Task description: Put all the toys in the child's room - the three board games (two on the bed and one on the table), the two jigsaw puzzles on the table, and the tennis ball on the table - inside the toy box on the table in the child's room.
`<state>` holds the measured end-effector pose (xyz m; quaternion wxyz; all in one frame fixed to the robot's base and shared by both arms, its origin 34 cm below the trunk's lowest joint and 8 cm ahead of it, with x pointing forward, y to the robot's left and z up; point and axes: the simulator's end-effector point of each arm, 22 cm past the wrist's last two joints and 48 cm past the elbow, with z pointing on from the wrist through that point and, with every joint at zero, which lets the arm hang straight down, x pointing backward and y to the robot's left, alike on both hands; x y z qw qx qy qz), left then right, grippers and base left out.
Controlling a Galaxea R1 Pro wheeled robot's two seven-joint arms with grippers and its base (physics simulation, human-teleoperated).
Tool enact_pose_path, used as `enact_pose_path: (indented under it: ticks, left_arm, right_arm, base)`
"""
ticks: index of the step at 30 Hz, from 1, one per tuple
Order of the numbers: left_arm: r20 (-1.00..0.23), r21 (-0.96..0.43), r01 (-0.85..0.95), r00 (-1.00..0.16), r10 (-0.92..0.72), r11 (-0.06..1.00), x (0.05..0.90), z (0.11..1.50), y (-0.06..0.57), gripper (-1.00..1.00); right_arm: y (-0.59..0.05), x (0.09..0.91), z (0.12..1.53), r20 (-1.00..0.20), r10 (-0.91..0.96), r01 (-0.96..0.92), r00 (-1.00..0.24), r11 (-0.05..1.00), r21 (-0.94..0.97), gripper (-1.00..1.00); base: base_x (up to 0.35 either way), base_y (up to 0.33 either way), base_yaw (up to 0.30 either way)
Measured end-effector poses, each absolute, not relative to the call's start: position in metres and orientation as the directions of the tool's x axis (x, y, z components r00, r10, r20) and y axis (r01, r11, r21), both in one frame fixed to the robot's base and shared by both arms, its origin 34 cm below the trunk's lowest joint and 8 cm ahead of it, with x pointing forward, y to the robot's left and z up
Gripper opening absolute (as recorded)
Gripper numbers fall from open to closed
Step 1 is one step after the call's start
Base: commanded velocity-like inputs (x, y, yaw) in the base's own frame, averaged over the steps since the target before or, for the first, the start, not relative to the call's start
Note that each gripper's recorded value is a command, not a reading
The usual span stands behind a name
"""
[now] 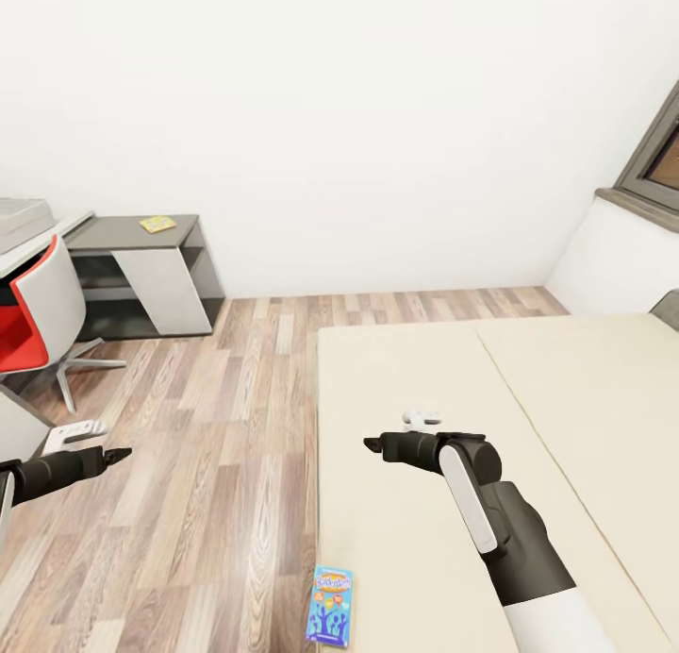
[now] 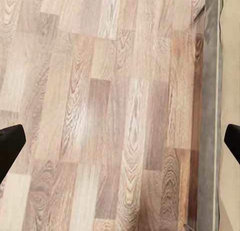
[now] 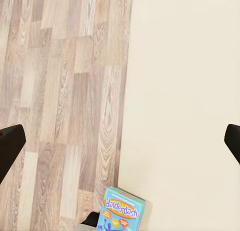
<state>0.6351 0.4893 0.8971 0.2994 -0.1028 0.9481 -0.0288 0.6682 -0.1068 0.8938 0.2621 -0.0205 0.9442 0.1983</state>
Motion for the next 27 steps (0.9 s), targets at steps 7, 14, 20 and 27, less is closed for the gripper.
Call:
enact_pose_path:
  ticks: [7,14,20,27]
  left_arm:
    - [-0.571,-0.117,-0.178,-0.793,-0.213,0.977,0.637,0.904,0.491,1.00]
    - [-0.575,-0.121,-0.184,-0.788,-0.220,0.975,0.637,0.908,0.494,1.00]
    - [-0.568,-0.132,-0.192,-0.790,-0.233,0.973,0.634,0.907,0.495,1.00]
    - [-0.573,-0.143,-0.186,-0.785,-0.235,0.972,0.635,0.911,0.493,1.00]
  right_arm:
    - [-0.107,0.669,0.900,-0.513,0.065,-0.147,-0.856,0.921,0.361,1.00]
    - [-0.107,0.671,0.907,-0.523,0.065,-0.151,-0.850,0.920,0.361,1.00]
    - [-0.107,0.672,0.912,-0.531,0.066,-0.154,-0.845,0.920,0.359,1.00]
    - [-0.107,0.673,0.919,-0.541,0.065,-0.159,-0.838,0.921,0.356,1.00]
  base:
    - [0.000,0.000,0.000]
    - [0.000,0.000,0.000]
    - [0.000,0.000,0.000]
    - [0.000,0.000,0.000]
